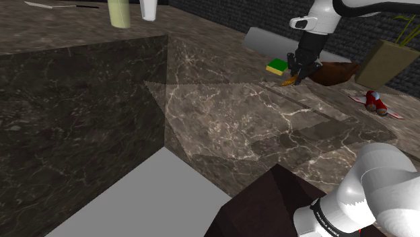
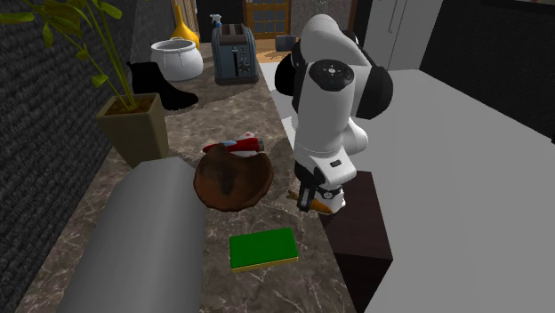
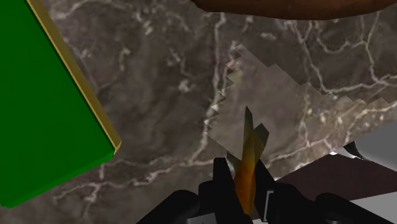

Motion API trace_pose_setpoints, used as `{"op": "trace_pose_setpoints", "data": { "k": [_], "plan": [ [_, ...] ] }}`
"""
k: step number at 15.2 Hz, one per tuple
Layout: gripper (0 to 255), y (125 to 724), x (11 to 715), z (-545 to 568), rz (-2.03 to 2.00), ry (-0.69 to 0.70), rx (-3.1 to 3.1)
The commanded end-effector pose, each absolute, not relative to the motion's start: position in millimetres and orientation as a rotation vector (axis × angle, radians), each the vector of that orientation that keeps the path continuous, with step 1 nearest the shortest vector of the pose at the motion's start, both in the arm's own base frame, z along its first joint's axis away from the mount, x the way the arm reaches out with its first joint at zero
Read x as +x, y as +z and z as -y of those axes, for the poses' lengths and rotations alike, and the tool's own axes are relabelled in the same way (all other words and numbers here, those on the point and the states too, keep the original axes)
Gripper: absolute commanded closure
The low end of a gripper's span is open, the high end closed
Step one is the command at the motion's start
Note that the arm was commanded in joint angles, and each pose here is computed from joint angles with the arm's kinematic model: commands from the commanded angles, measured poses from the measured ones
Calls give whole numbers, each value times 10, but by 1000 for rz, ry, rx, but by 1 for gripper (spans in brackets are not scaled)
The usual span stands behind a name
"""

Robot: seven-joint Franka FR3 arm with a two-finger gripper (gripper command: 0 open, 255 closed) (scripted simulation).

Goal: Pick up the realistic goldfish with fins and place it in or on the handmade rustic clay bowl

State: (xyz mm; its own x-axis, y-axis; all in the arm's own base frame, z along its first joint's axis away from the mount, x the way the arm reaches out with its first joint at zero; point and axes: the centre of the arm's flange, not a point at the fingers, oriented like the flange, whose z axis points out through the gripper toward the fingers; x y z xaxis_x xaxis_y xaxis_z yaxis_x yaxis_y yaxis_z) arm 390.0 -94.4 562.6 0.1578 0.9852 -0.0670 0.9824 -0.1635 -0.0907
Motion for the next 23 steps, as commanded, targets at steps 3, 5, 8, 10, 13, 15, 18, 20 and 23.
{"op": "trace_pose_setpoints", "data": {
  "k": [3,5,8,10,13,15,18,20,23],
  "plan": [
    [255,5820,3890,942,2015,171,-2371],
    [255,5925,3890,942,2015,171,-2371],
    [255,6084,3890,942,2015,171,-2371],
    [255,6189,3890,942,2015,171,-2371],
    [255,6348,3890,942,2015,171,-2371],
    [255,6453,3890,942,2015,171,-2371],
    [255,6612,3890,942,2015,171,-2371],
    [255,6717,3890,942,2015,171,-2371],
    [255,6876,3890,942,2015,171,-2371]
  ]
}}
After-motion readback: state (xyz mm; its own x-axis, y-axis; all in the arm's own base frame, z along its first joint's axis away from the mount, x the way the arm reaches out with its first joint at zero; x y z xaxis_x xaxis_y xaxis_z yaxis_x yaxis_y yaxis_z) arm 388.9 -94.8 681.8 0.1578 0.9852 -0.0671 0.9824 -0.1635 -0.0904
